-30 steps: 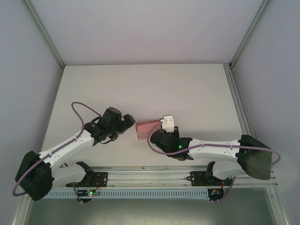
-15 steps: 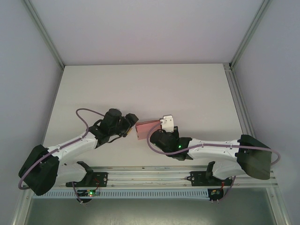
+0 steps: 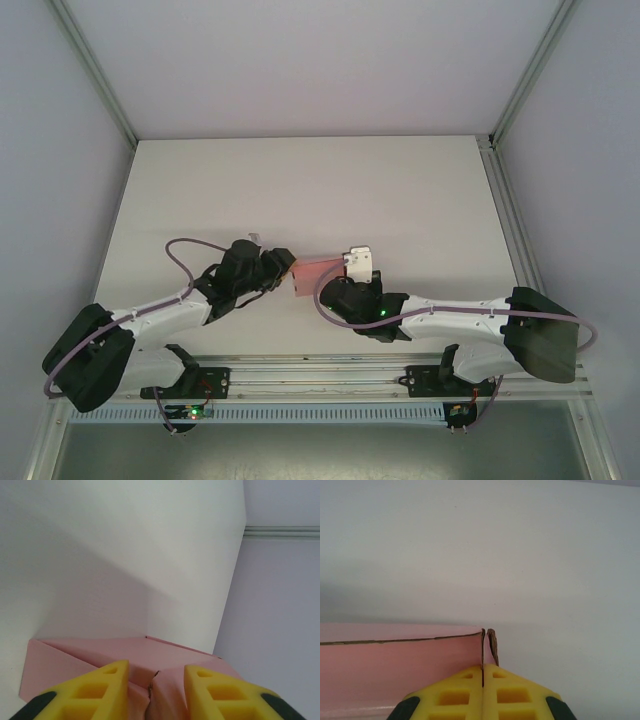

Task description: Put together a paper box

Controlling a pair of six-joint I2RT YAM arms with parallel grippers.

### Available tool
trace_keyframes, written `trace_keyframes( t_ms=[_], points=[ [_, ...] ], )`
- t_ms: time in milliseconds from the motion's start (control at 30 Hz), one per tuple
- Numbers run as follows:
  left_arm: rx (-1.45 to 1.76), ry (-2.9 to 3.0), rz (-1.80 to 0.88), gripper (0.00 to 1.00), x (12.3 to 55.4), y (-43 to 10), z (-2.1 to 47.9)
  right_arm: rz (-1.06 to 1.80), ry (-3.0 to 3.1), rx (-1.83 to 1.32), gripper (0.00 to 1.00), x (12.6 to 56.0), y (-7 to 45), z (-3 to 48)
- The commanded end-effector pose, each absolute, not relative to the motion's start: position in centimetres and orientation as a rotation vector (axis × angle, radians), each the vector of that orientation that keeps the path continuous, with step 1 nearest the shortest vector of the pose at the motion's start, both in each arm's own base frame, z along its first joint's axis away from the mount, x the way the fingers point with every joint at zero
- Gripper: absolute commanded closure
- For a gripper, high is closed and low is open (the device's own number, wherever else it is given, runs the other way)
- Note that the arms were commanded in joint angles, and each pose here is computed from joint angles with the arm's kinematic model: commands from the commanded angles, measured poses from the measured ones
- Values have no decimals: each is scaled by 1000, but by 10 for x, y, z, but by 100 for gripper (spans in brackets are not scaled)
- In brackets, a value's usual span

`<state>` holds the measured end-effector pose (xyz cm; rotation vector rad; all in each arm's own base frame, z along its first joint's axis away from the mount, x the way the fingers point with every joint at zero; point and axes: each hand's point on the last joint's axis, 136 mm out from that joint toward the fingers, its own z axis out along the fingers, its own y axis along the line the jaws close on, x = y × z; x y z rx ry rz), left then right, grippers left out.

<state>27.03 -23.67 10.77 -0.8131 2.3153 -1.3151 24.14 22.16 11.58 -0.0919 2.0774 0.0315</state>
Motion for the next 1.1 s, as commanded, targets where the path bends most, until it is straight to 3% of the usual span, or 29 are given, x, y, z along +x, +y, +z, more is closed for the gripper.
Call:
trace_keyframes(
  t_ms=[0,133,267,433,500,567,667,733,900,1067],
  points=[
    [-819,2613,-1066,71,228,-226,38,8,2242,-214,100,217,215,69],
    [-661,2782,-750,70,212,-204,7,42,2225,-191,100,217,215,73],
    [-519,2866,-723,66,204,-212,9,87,2178,-198,96,223,223,95],
    [-405,2855,-550,64,210,-201,25,153,2153,-122,69,233,221,117],
    [-403,2844,-577,64,210,-203,25,216,2155,-81,64,238,219,124],
    [-405,2842,-599,64,210,-206,21,302,2135,-95,50,242,224,134],
    [-403,2853,-617,65,212,-212,15,364,2090,-114,38,246,228,146],
    [-381,2854,-624,65,215,-218,14,369,2083,-103,26,248,226,151],
    [-317,2859,-573,66,218,-222,17,379,2070,24,7,256,209,157],
    [-305,2870,-543,65,215,-218,16,456,2091,196,7,269,187,156]
  ],
)
